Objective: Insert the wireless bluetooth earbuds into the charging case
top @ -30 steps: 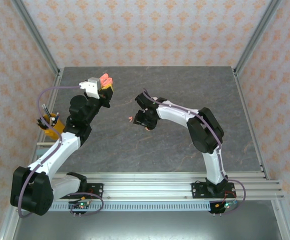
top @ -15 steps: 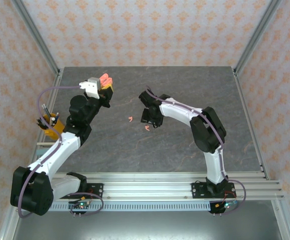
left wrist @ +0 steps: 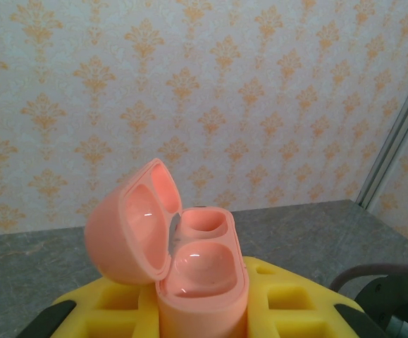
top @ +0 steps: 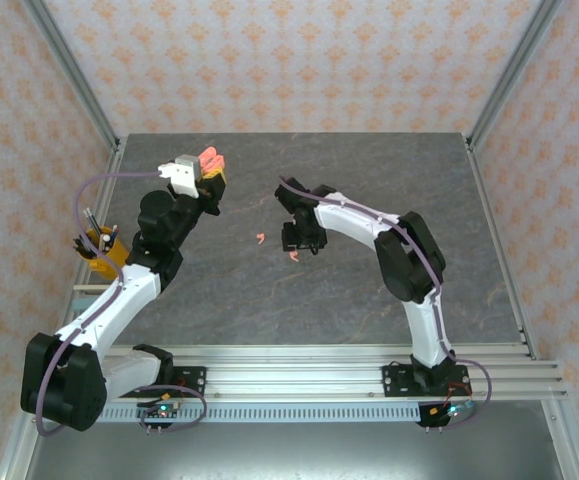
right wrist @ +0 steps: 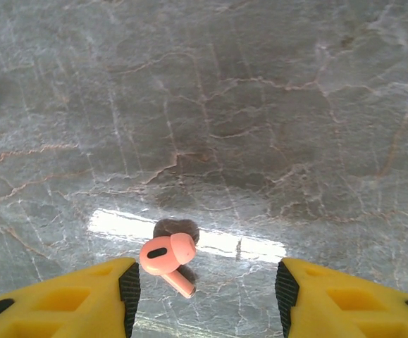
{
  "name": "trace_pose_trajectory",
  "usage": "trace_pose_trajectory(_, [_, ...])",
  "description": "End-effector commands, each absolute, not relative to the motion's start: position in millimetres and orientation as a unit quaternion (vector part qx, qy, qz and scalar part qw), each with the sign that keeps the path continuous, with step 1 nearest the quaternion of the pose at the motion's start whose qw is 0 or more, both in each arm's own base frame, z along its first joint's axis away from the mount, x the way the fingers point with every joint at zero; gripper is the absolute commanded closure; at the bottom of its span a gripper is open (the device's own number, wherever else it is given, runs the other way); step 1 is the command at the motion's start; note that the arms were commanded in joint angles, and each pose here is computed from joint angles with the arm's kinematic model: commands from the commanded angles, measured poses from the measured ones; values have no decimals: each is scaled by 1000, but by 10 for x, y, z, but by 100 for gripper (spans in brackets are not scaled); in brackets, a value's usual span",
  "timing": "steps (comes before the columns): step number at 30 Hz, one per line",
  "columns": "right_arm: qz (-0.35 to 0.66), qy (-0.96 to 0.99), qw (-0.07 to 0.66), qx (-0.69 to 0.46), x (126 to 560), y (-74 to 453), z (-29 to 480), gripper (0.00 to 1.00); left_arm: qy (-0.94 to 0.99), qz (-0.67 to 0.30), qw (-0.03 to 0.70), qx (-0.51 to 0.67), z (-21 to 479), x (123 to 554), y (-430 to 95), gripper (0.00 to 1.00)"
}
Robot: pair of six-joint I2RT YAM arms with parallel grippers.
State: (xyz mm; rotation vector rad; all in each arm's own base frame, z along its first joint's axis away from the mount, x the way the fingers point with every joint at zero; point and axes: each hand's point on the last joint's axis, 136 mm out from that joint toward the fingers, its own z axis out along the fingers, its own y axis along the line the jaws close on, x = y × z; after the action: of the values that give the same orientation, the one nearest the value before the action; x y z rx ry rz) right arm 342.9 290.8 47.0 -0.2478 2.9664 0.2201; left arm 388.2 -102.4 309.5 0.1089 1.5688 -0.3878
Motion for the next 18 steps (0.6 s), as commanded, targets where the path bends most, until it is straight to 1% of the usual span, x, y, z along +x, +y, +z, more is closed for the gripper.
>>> trace_pose_trajectory(1, [67,988,61,-124,3379,2962,447,46,684,-172,708,44,3280,3877,-997,100])
trace_pose_trajectory(8, [13,993,57,-100,3396,2889,349,49,686,-172,706,46,3273,3890,-1007,100])
trace_pose_trajectory(18, [9,993,54,-100,3394,2996,268,51,686,-171,705,48,3277,3897,-1013,100])
